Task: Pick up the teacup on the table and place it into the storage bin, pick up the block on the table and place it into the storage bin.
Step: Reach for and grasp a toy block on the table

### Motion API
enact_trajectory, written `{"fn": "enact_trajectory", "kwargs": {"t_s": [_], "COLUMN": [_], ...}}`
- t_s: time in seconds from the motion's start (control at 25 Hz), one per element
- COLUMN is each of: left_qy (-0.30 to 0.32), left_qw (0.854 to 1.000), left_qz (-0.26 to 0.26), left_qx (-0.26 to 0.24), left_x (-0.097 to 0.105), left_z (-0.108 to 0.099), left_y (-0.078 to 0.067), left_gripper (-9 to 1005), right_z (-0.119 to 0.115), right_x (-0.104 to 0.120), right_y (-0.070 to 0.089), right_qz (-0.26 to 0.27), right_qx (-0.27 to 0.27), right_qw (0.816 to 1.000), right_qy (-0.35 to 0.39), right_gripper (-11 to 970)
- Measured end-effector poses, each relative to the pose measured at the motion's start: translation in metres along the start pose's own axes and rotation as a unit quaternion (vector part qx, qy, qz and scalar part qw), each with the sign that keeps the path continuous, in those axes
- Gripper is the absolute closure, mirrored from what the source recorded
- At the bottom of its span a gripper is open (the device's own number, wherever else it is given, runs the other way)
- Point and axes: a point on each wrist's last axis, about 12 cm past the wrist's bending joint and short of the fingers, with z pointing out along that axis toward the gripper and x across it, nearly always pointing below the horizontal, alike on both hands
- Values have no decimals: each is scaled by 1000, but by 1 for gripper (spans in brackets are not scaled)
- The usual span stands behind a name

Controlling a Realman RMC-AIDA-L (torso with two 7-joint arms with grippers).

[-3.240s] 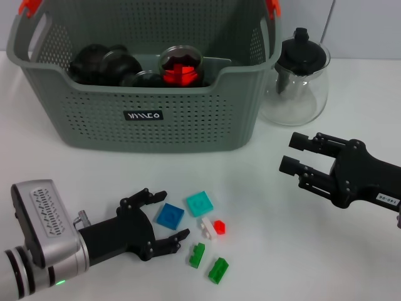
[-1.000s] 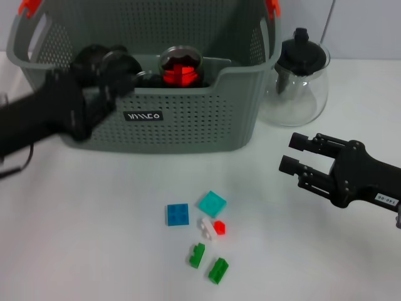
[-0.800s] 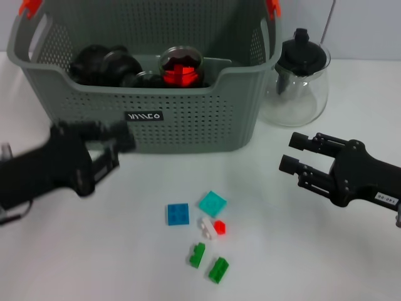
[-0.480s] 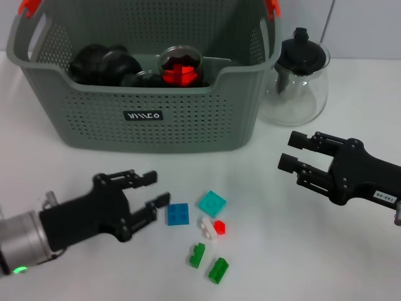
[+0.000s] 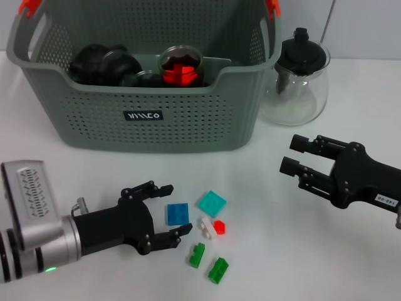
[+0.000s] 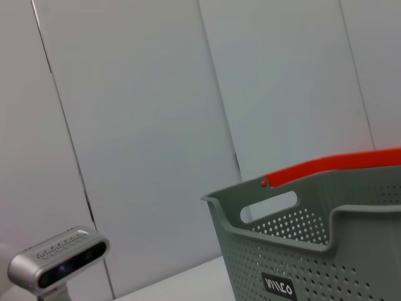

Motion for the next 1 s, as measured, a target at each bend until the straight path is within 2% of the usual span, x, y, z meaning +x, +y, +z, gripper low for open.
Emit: {"fn": "enact_trajectory", "kwargs": {"t_s": [0.04,0.24,0.68,1.0], "left_qy": [6,28,46,46], "left_qw": [1000,1000,999,999], "left_qz": [3,12,20,29], "left_qx": [1,2,-5,4], "left_x": [0,3,5,8], "left_z": [2,7,10,9], "left_y": [1,2,5,-1], "left_gripper": [249,179,185,373], "right_z": [0,-2,-4,-5], "right_x": [0,2,4,5], "right_y": [0,1,2,3], "right_qz": [1,3,6,7], "right_qx": [0,2,4,6], "right_qw": [1000,1000,1000,1000], "right_qy": [0,1,1,1], "right_gripper": [402,402,401,402]}}
